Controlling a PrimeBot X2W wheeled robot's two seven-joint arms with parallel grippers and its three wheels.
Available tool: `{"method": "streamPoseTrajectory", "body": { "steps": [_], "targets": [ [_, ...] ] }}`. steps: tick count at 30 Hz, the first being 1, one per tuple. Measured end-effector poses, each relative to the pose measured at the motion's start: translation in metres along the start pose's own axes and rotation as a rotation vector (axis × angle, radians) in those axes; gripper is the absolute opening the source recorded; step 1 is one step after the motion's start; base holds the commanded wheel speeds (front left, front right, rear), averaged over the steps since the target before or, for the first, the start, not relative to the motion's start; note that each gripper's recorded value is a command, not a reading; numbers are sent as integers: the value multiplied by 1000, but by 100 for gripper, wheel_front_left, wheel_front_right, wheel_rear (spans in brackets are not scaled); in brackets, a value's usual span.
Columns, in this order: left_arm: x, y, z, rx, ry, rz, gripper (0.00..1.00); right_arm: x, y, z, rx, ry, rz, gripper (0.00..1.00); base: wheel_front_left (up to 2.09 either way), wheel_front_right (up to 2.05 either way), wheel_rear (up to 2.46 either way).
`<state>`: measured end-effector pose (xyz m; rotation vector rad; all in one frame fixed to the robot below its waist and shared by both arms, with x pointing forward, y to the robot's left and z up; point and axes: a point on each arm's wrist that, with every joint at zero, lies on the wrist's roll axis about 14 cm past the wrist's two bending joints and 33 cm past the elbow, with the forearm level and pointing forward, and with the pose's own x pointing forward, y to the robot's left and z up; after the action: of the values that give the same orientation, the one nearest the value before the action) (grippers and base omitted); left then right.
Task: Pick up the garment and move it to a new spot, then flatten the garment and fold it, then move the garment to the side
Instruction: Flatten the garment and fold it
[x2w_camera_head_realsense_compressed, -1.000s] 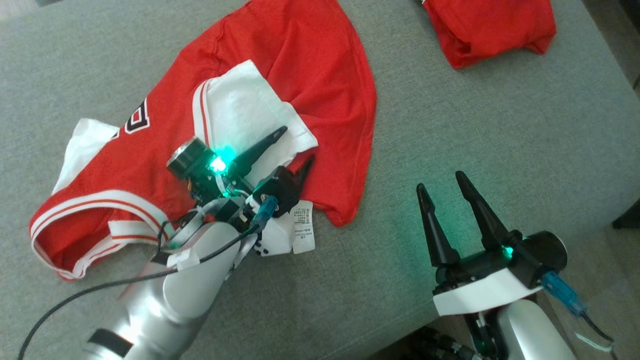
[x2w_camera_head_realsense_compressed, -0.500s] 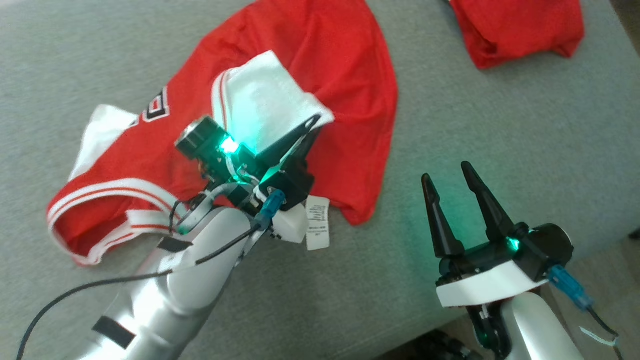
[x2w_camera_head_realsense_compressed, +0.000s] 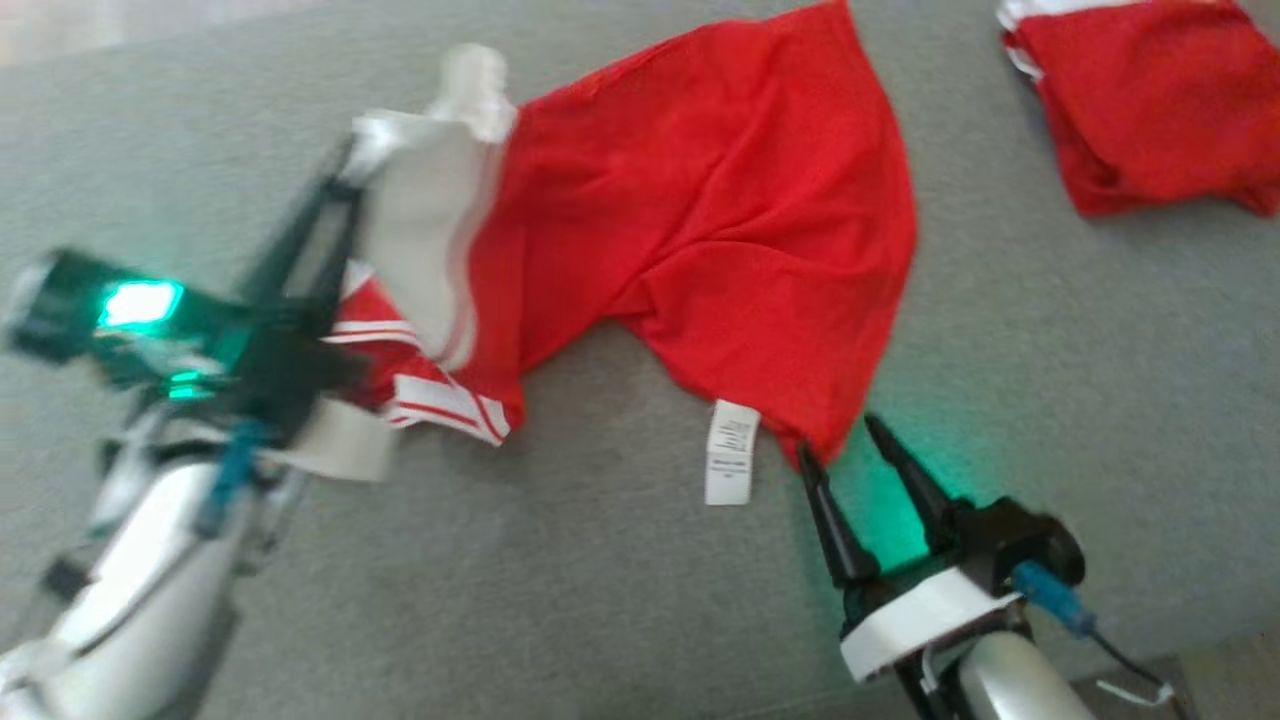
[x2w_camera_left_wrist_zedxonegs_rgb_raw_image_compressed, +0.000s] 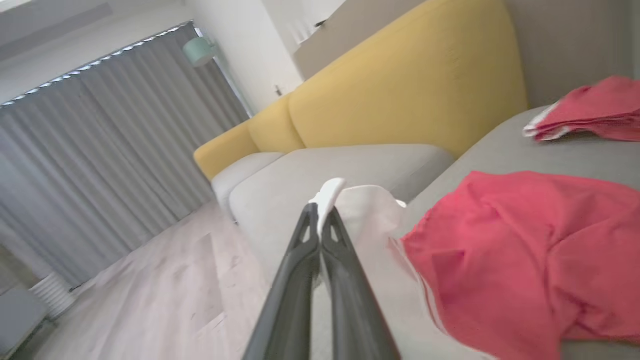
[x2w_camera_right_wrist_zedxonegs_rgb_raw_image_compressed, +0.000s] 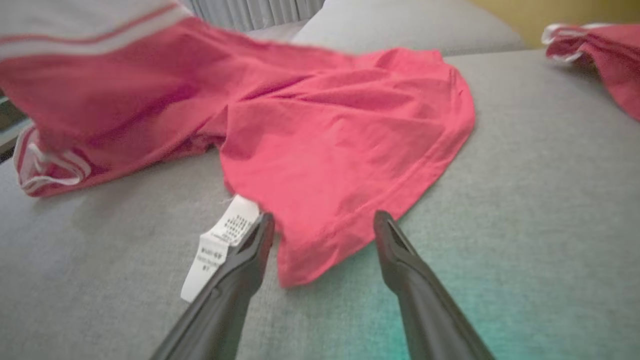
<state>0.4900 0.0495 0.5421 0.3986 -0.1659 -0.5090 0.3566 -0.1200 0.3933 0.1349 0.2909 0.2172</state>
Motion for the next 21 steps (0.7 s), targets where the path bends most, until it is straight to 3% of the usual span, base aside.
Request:
{"method": "streamPoseTrajectory", "body": {
  "steps": [4, 8, 9, 10, 15, 21],
  "targets": [
    [-27, 44, -8, 15, 46, 121, 0, -1, 10, -26, -23, 86, 39, 100, 0, 0, 0],
    [-41, 57, -6, 2, 50, 166, 0, 3, 5, -35, -40, 124, 37, 98, 0, 0, 0],
    [-42, 58, -5, 5, 47, 167, 0, 7, 4, -34, -53, 123, 40, 55, 0, 0, 0],
    [-42, 58, -3, 7, 44, 167, 0, 11, 1, -30, -63, 117, 37, 0, 0, 0, 0],
    [-41, 56, 1, 4, 30, 163, 0, 22, -5, -12, -78, 70, 29, 0, 0, 0, 0],
    [-38, 45, 4, -24, 18, 133, 0, 3, -20, 9, -73, -6, -29, 0, 0, 0, 0]
  ]
}}
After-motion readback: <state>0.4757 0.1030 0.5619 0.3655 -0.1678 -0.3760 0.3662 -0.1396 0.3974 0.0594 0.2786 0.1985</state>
